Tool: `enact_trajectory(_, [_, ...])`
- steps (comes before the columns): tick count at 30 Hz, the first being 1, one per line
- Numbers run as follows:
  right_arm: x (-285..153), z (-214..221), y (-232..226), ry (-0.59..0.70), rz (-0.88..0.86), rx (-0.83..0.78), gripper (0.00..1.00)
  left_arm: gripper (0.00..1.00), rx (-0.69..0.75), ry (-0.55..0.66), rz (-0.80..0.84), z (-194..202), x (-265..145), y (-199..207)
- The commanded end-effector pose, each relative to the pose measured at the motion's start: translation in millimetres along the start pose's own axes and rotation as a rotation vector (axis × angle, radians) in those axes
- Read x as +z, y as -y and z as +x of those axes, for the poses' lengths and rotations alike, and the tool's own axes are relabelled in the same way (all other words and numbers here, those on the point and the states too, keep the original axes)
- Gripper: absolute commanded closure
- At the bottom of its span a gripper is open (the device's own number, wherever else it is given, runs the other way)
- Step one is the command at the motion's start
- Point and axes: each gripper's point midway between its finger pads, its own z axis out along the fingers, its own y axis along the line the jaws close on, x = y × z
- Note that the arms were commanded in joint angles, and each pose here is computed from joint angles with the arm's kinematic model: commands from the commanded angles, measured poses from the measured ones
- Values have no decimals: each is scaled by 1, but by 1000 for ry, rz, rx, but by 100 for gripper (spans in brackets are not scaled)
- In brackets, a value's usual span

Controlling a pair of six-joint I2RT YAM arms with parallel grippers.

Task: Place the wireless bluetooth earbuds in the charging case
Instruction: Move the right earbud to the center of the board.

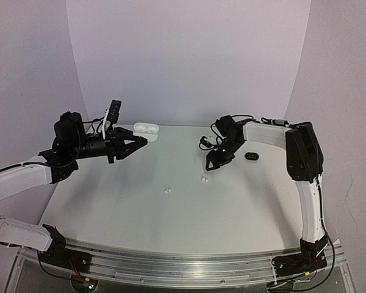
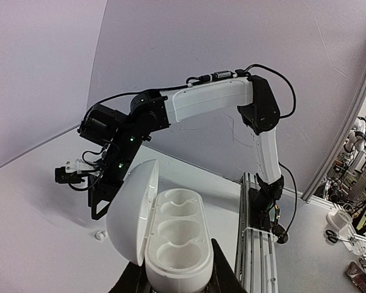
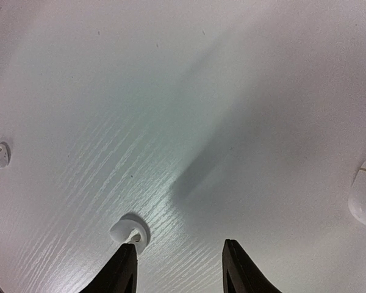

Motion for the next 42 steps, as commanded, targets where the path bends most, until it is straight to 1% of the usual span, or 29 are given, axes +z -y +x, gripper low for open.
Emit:
enact_trajectory(1, [16,26,-7,-79,-49,-20,52,100,23,36,21,-10,-1,6])
enact_trajectory(5, [24,30,-6,-94,-52,-13,52,100,29,36,23,-11,0,6])
enact_trajectory(11, [30,24,-17,-78,-107,-4,52,100,43,34,27,-12,0,6])
enact_trajectory(17, [33,27,-21,-84,-120,-1,54,100,43,30,29,-11,-1,7])
enact_trajectory(21, [37,34,-24,-109,-72,-32,57,100,46,30,27,-10,-1,7])
enact_trajectory(24, [41,41,-24,-128,-30,-34,65,100,45,29,27,-10,0,6])
enact_trajectory(29, [43,42,-27,-111,7,-27,69,100,51,27,26,-9,-1,7])
enact_trajectory(35, [47,47,-50,-116,23,-48,69,100,48,24,20,-8,-1,5])
enact_trajectory(42, [44,55,-57,-98,64,4,73,100,52,21,21,-6,-1,6])
